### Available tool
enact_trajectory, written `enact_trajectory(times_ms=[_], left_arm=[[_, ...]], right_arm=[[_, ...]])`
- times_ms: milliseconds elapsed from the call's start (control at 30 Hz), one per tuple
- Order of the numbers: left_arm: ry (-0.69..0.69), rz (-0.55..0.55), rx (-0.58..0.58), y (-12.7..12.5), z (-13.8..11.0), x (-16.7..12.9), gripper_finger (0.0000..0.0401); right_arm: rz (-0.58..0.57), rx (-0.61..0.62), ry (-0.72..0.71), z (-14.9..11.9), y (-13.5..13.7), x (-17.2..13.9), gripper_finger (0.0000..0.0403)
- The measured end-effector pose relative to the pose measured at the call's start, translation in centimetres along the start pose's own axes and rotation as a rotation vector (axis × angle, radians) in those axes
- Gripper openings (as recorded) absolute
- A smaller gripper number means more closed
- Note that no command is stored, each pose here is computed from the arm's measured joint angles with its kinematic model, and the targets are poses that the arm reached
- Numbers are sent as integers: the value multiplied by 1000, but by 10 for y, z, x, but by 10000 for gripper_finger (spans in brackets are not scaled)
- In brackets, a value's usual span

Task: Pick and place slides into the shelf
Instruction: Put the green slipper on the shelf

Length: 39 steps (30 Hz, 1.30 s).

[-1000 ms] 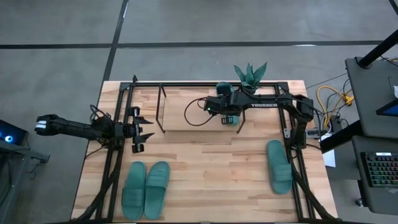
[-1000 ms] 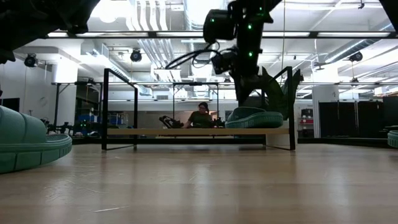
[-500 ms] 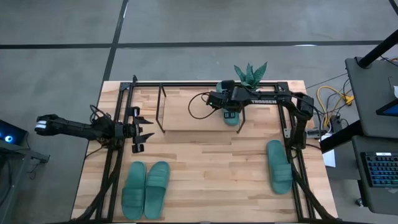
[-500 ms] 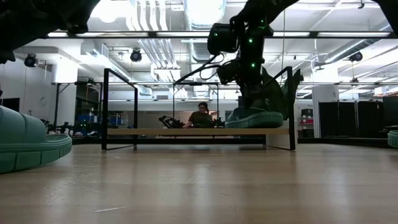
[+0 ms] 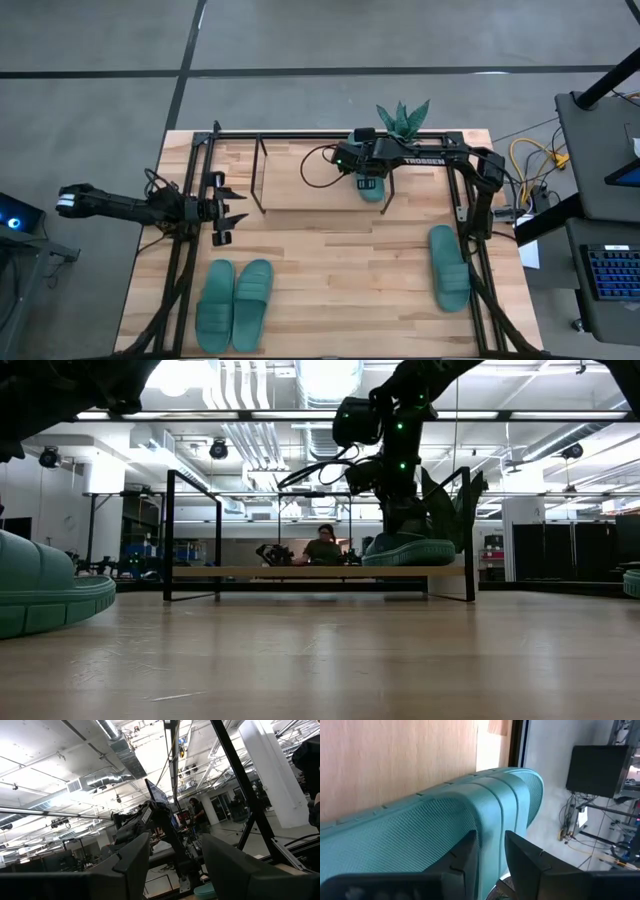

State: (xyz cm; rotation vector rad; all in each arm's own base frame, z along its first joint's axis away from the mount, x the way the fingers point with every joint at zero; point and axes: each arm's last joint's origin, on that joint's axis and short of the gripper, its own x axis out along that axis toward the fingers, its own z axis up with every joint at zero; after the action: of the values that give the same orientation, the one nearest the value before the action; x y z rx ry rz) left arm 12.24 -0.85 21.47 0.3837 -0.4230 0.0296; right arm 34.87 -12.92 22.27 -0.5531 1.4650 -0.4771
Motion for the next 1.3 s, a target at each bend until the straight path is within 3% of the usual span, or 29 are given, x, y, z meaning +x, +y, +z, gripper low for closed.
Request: enact_trajectory(times_ms=[300,567,833,1300], left_arm=[[0,0,0,0,0,0,167],[0,0,0,0,0,0,167],[0,0,0,0,0,0,167],[0,0,0,0,0,0,167]], right_arm=[[5,46,12,-4,-5,6,67],[9,11,35,-7,-1,10,14],[-74,67,77,-9,-1,9,12],[-78,97,62,-6,5,4,12]])
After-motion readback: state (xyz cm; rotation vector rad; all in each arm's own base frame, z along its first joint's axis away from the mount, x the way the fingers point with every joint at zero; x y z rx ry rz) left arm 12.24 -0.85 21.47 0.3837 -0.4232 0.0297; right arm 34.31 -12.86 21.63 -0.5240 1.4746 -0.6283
